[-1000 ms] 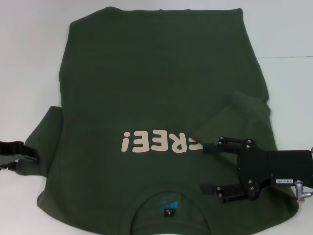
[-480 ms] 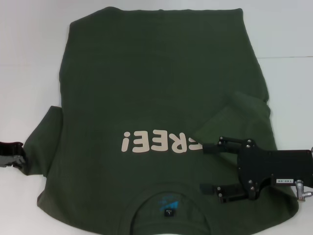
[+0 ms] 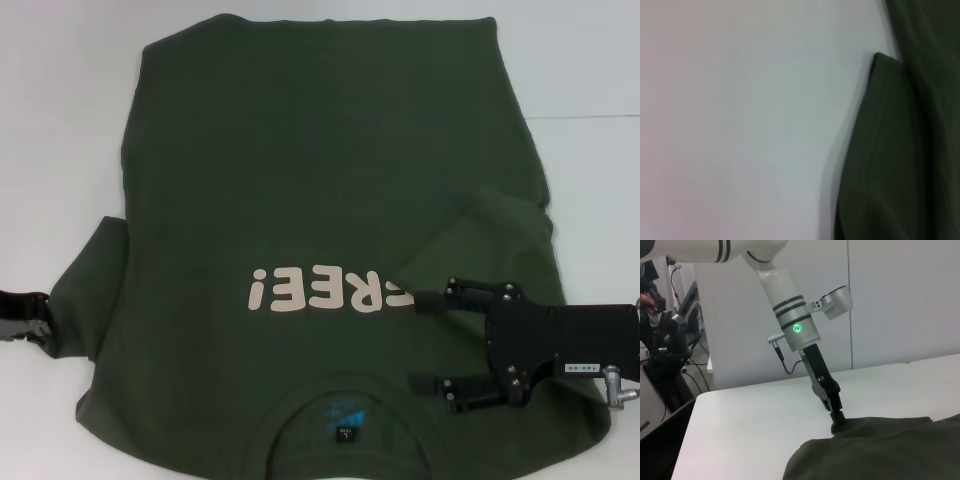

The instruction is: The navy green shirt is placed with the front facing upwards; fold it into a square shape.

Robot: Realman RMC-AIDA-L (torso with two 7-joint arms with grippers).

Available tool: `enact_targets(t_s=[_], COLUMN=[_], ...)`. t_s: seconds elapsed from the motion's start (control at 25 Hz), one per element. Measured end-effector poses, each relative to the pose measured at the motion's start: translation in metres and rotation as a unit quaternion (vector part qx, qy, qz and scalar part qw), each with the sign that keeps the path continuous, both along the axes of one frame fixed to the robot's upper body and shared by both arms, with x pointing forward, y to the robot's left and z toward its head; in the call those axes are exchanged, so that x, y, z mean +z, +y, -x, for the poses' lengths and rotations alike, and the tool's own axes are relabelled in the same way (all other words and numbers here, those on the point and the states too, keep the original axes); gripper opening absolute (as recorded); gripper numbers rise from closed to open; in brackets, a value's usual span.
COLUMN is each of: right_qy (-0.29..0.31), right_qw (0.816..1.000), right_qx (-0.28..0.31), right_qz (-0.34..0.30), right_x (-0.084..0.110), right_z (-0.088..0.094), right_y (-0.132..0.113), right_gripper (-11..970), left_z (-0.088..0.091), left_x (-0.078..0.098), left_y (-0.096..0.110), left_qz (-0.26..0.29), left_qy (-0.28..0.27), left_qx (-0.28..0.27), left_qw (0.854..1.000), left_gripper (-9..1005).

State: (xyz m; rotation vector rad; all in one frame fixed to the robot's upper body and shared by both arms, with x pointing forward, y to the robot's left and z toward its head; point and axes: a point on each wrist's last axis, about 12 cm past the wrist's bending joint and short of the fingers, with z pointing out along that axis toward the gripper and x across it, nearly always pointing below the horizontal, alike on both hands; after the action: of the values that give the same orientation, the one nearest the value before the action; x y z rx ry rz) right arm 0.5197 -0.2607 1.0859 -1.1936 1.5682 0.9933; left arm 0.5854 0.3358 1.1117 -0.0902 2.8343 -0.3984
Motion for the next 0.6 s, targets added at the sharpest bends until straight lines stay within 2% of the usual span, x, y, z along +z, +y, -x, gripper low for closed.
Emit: enact_targets(t_s=[0.32,0.44,0.6], right_qy=[0.001,0.001,0.002], right_qw=[1.000,1.000,1.000], right_qx=[-0.002,-0.002,-0.002], right_qz=[-0.001,-0.001,-0.001], right_x=[-0.0003,-0.0002,-0.0002], right_z=[0.0003,0.0001,0.0001], right_y=[-0.0006,-0.0004,-0.0004], right_gripper=[945,945,945], left_z=[0.0005,0.0006,0.0018], left_x=[0.0013,0.0020,0.0024], left_y=[-0.0026,-0.0029,-0.0006], left_qz=[-0.022,-0.028,-0.030], left_qy=[-0.006,-0.008,-0.010], left_qx=[-0.030,-0.033,-0.031], left_qw=[0.999,0.999,0.999], left_gripper=[94,33,33])
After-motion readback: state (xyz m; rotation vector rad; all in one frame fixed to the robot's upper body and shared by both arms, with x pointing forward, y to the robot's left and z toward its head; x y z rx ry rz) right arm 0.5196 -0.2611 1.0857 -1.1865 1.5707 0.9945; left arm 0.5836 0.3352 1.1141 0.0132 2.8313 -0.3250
